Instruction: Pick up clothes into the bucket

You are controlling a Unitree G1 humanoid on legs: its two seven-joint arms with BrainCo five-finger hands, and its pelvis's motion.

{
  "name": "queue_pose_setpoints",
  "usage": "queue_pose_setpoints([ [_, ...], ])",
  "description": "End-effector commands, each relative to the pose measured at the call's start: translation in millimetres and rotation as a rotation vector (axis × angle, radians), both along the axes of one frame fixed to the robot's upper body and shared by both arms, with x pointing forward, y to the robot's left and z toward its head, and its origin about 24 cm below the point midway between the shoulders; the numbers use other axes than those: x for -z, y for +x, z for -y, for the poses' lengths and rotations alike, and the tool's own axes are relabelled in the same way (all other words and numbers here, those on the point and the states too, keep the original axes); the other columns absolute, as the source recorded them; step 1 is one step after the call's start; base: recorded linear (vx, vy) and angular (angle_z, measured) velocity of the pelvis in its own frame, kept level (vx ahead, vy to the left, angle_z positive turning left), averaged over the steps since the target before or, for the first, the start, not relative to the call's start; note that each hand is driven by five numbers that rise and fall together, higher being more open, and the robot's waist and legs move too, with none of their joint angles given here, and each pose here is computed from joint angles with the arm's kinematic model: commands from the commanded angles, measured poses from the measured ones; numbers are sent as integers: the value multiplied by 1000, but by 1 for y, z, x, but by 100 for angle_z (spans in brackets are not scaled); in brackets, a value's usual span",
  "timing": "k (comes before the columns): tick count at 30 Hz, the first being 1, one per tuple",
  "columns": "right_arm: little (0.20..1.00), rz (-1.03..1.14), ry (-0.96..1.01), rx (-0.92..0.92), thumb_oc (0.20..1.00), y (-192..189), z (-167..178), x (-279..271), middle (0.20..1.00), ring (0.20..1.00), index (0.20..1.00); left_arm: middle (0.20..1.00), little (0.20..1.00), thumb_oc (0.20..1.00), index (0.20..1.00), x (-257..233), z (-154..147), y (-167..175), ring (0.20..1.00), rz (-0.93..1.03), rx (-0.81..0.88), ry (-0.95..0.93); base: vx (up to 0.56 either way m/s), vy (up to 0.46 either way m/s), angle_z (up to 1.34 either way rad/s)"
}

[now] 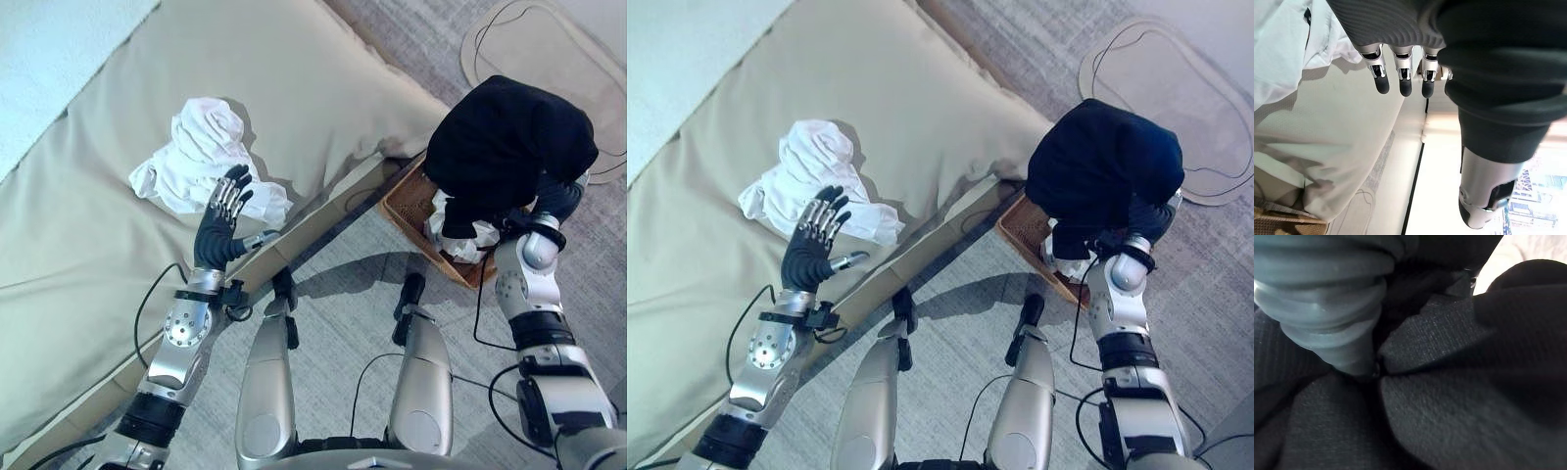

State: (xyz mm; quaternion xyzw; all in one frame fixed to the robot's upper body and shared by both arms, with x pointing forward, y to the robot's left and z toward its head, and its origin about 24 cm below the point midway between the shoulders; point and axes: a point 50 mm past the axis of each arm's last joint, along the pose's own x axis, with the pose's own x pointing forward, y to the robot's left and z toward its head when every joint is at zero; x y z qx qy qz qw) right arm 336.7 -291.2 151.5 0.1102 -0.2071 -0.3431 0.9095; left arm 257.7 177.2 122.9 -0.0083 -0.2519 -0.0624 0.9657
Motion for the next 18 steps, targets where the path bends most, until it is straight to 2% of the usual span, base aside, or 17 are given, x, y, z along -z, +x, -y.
queue_pose_setpoints([
  [1, 200, 125, -83, 99, 200, -1, 21, -46, 200, 200, 200, 1000, 1000, 1000, 1000, -23, -5, -14, 1000, 142, -24, -34, -44, 31, 1],
  [14, 200, -137, -76, 355, 200, -10, 93, -49, 200, 200, 200, 1000, 1000, 1000, 1000, -22, 2, -14, 1000, 131, -13, -19, -12, 11, 0],
  [18, 200, -261, -265, 316, 200, -6, 91, -48, 200, 200, 200, 1000, 1000, 1000, 1000, -26, 8, -15, 1000, 144, 17, -31, 16, -1, -4],
])
